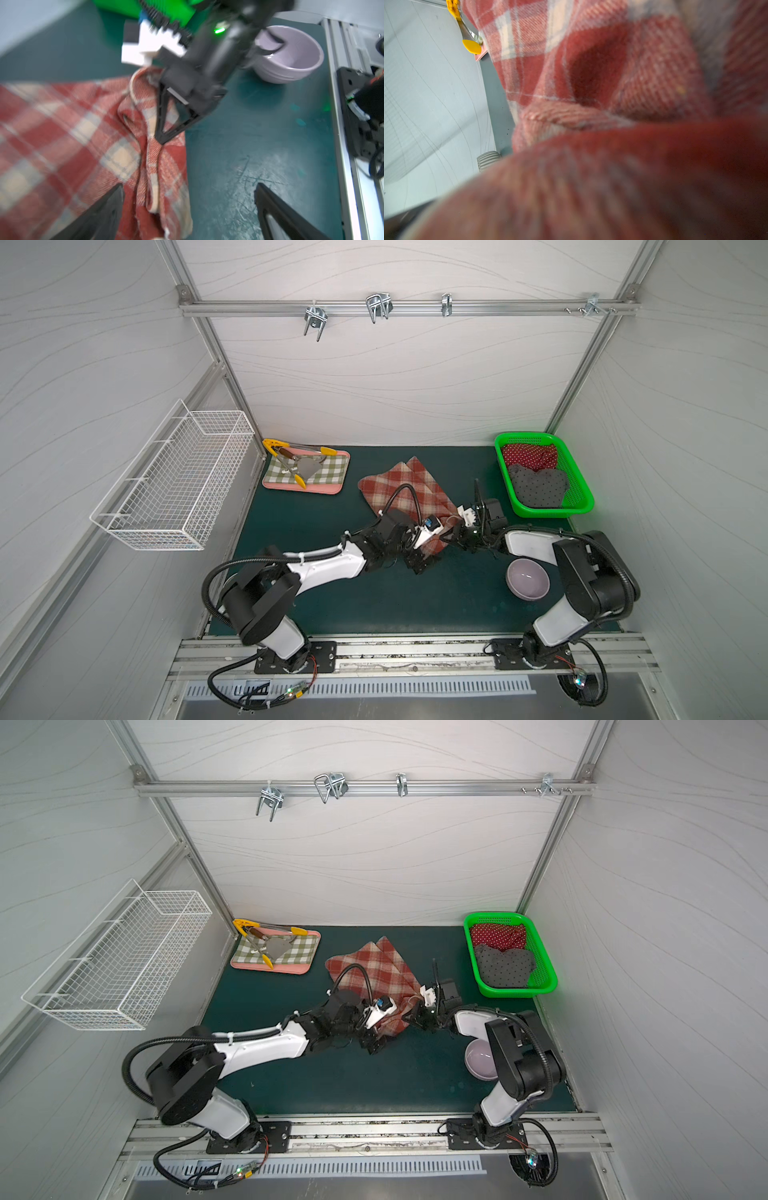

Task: Roll up the skirts
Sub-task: Roll the skirt at the center of the board.

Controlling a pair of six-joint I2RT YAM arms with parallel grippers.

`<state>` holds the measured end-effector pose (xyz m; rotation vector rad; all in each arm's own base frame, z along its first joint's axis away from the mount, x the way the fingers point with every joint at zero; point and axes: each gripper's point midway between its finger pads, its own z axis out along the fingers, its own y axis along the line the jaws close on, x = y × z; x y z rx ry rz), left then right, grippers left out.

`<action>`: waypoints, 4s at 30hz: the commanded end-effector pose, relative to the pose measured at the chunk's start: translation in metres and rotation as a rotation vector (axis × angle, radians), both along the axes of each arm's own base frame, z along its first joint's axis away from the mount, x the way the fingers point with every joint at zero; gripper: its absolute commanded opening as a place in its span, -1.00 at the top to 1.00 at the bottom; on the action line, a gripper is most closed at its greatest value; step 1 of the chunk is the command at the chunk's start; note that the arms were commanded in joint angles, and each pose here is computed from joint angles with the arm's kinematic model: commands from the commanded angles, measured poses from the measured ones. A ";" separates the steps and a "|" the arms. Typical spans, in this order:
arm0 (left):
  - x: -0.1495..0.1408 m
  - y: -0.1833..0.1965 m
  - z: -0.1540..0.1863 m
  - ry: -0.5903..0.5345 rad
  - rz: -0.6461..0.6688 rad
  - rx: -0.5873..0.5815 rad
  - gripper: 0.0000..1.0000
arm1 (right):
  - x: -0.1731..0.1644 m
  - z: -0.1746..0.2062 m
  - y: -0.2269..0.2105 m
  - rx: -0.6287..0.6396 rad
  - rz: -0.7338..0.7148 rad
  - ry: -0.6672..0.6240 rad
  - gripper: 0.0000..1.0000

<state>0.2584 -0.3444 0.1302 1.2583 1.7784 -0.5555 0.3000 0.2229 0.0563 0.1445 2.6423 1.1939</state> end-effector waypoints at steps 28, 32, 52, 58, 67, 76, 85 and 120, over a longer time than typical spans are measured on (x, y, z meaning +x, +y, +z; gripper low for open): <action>0.023 -0.018 -0.075 -0.570 0.073 0.303 -0.59 | -0.033 0.009 0.014 0.175 0.071 0.125 1.00; 0.037 -0.012 -0.085 -0.625 0.125 0.367 0.27 | -0.038 0.006 0.014 0.194 0.073 0.140 1.00; 0.009 -0.010 -0.084 0.394 0.053 -0.112 1.00 | -0.043 0.048 -0.021 0.221 0.025 -0.013 -0.56; 0.011 -0.011 -0.122 0.782 0.057 -0.247 1.00 | -0.053 0.053 -0.028 0.214 0.021 -0.049 -0.80; 0.015 -0.011 -0.147 1.075 0.046 -0.350 1.00 | -0.035 0.027 -0.016 0.160 0.006 -0.005 -0.82; 0.002 -0.007 -0.161 1.147 0.042 -0.311 1.00 | 0.013 -0.005 -0.015 0.100 -0.115 0.031 -0.79; -0.001 -0.004 -0.159 1.108 0.022 -0.337 0.69 | 0.032 -0.024 -0.004 0.108 -0.133 0.052 0.15; -0.018 -0.010 -0.007 -0.753 0.097 0.268 -0.97 | -0.014 0.000 -0.009 0.078 0.005 0.053 1.00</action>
